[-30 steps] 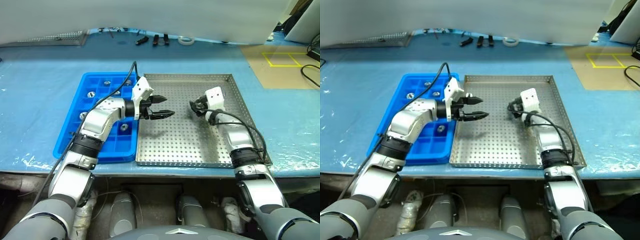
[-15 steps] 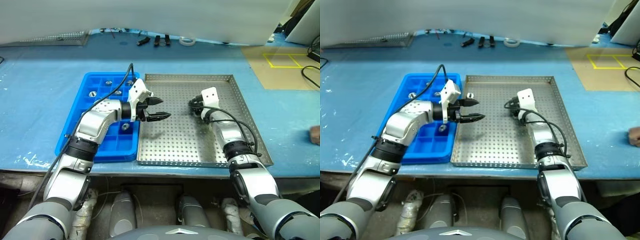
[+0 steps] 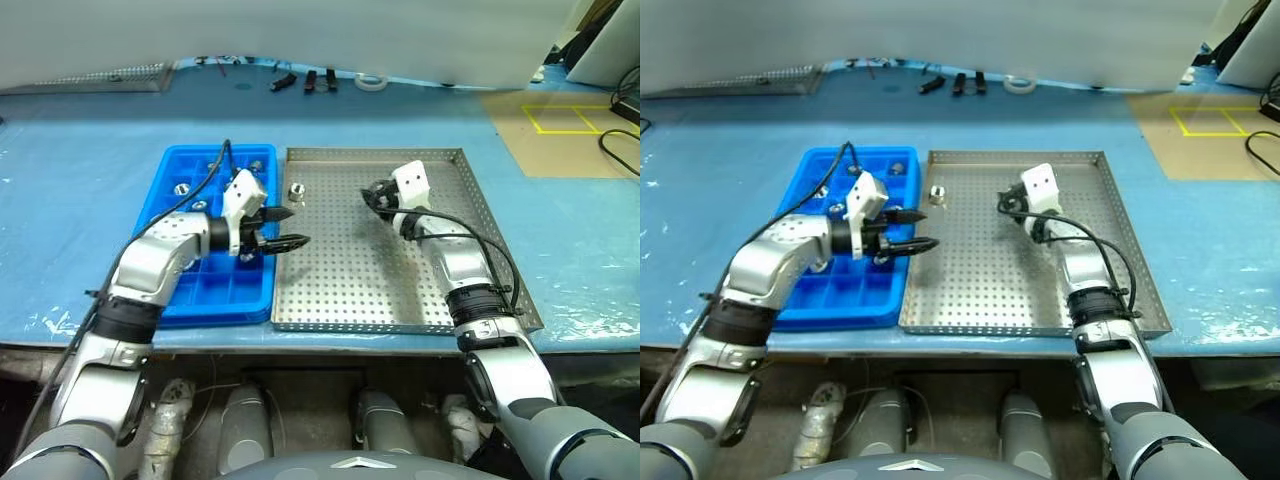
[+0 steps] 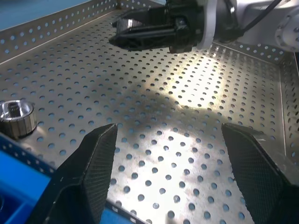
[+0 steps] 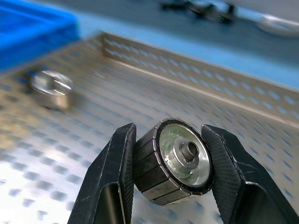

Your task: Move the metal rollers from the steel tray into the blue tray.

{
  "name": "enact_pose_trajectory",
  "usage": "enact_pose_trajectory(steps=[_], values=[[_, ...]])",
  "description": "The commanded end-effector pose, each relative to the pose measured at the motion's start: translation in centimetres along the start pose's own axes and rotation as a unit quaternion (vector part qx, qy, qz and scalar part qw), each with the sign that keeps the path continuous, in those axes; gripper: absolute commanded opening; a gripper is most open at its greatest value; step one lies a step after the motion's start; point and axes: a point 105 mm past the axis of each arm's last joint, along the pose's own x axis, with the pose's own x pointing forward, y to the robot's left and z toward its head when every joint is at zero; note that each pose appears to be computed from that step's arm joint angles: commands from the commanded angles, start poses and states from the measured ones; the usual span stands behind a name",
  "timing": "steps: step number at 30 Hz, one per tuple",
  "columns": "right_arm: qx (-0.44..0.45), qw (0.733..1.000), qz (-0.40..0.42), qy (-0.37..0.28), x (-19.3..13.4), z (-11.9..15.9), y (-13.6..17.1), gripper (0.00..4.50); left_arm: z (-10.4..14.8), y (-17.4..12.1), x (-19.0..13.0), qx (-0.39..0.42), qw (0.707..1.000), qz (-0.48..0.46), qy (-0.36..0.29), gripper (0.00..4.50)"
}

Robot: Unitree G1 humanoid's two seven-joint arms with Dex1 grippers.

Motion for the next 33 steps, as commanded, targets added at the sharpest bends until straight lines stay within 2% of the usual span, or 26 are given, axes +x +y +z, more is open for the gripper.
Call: enact_pose_trajectory(steps=[1, 10, 16, 22, 25, 30, 32, 33], values=[[-0.024, 0.995, 0.092, -0.036, 0.6, 3.2, 3.5, 1.80, 1.4, -1.0, -2.1, 0.026, 0.999, 0.000, -0.029, 3.76], [-0.035, 0.969, 0.240, -0.050, 3.6, 4.5, 10.6, 1.80, -0.8, -1.8, -7.1, 0.004, 0.990, 0.138, -0.013, 3.76], [-0.030, 0.962, 0.267, -0.055, 5.9, 4.8, 13.3, 1.80, -1.2, -1.8, -9.8, -0.013, 0.973, 0.230, -0.022, 3.76], [-0.019, 0.962, 0.271, -0.031, 6.8, 3.2, 14.2, 1.80, -1.3, -1.9, -10.9, -0.024, 0.965, 0.261, -0.027, 3.76], [-0.014, 0.970, 0.242, -0.013, 7.2, 2.0, 13.4, 1.80, -1.2, -2.2, -10.7, -0.025, 0.966, 0.257, -0.027, 3.76], [-0.013, 0.975, 0.222, -0.009, 7.5, 1.7, 12.6, 1.80, -0.9, -2.1, -10.4, -0.026, 0.967, 0.253, -0.030, 3.76], [-0.009, 0.979, 0.205, -0.009, 7.7, 1.7, 12.0, 2.57, -0.8, -2.1, -10.2, -0.026, 0.969, 0.244, -0.029, 3.76], [-0.011, 0.979, 0.204, -0.011, 7.7, 1.8, 11.9, 2.81, -0.8, -2.0, -10.0, -0.026, 0.970, 0.241, -0.028, 3.76]])
